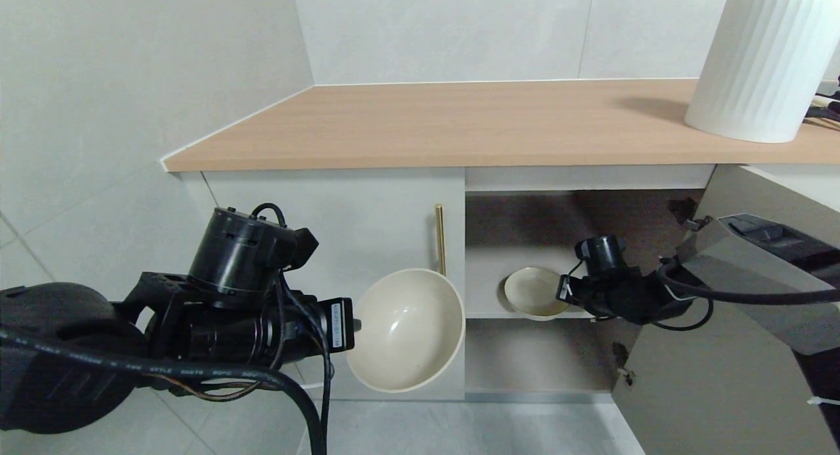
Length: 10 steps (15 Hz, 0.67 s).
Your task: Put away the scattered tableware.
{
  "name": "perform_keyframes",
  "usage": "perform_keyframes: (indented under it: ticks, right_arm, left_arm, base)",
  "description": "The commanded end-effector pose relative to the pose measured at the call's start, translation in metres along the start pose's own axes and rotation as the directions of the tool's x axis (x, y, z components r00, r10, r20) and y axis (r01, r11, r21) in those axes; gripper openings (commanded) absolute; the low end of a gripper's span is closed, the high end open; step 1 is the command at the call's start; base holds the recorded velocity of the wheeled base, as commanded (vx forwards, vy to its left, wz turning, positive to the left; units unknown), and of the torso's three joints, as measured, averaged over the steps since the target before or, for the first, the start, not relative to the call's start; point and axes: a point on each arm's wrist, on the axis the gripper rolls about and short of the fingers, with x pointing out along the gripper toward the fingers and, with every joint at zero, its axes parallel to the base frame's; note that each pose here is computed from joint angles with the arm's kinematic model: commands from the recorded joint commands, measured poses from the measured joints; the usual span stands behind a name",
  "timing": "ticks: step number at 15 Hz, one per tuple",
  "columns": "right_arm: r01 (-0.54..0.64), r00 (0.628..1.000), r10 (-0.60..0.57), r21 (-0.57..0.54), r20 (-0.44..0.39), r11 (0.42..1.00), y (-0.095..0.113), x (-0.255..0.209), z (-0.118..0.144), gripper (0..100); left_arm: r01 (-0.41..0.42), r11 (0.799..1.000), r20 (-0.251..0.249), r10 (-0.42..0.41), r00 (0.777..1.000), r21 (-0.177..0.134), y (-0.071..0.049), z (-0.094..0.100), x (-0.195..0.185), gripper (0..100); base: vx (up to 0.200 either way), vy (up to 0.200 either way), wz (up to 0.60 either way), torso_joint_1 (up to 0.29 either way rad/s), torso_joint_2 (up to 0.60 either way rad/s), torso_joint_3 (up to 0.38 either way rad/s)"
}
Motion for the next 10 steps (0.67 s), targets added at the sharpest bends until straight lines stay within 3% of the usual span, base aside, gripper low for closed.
perform_keyframes:
  ticks: [1,10]
  right_arm:
    - [0.005,1.000,-0.005,0.003,-0.006,1.000,-0.002,0.008,-0.004,0]
    - [0.036,0.998,-0.041,0.086,0.051,0.996,-0.005,0.030,0.009,0]
  left_arm:
    - [-0.001,1.000,-0.002,0.001,1.000,0.000,0.000,0.000,0.001,0]
    - [-0.010,1.000,-0.018,0.010,1.000,0.000,0.001,-0.002,0.006,0]
  base:
    - [0.000,0.000,0.00,0.000,0.00,0.000]
    - [0.000,0.000,0.00,0.000,0.00,0.000]
